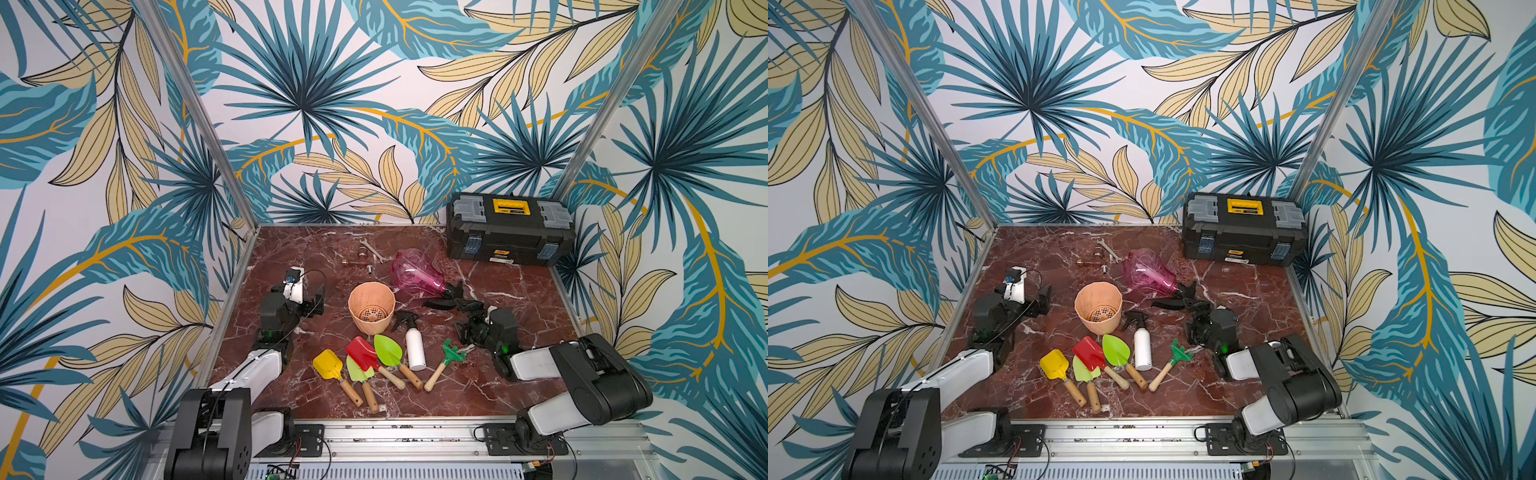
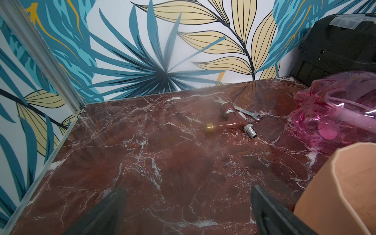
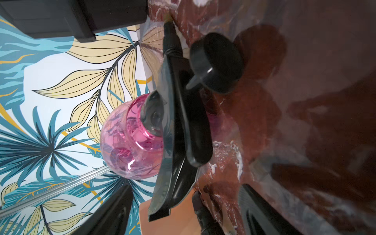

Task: Organize the gardening tools
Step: Pick up the gardening tool from the center of the board.

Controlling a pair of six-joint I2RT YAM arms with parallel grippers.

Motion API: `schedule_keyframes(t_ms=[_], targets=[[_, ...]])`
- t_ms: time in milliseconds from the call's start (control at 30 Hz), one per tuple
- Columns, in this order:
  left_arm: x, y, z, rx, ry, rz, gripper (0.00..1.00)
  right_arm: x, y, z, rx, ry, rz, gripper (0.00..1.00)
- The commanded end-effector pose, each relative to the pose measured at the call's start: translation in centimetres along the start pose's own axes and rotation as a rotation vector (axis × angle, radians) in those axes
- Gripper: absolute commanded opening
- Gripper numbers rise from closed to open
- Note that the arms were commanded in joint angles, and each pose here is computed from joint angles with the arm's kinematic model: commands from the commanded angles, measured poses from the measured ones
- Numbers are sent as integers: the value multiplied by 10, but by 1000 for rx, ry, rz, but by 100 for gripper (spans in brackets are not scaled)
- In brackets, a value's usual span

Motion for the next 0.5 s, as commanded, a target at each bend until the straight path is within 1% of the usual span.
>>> schedule_keyframes(t_ms=[0, 133, 267, 467], targets=[[0, 1, 14, -33, -4, -6, 100, 15, -9, -3, 17, -7, 76, 79], [0, 1, 15, -36, -4, -5, 100, 21, -16, 0, 7, 13, 103, 74], [0, 1, 14, -33, -2, -6, 100, 19, -23, 3, -1, 13, 97, 72], [0, 2, 14, -34, -3, -6, 100, 16, -33, 4, 11, -23, 108, 69]])
Point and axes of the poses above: each gripper's point midway between its finger pads, its own y axis back along the fingers, its own x axis along the line the jaws close on, z = x × y, the point moved 1 cm from there along y, back along the fingers, and after that the axes turned 6 degrees about -y, right-handed, at the moved point
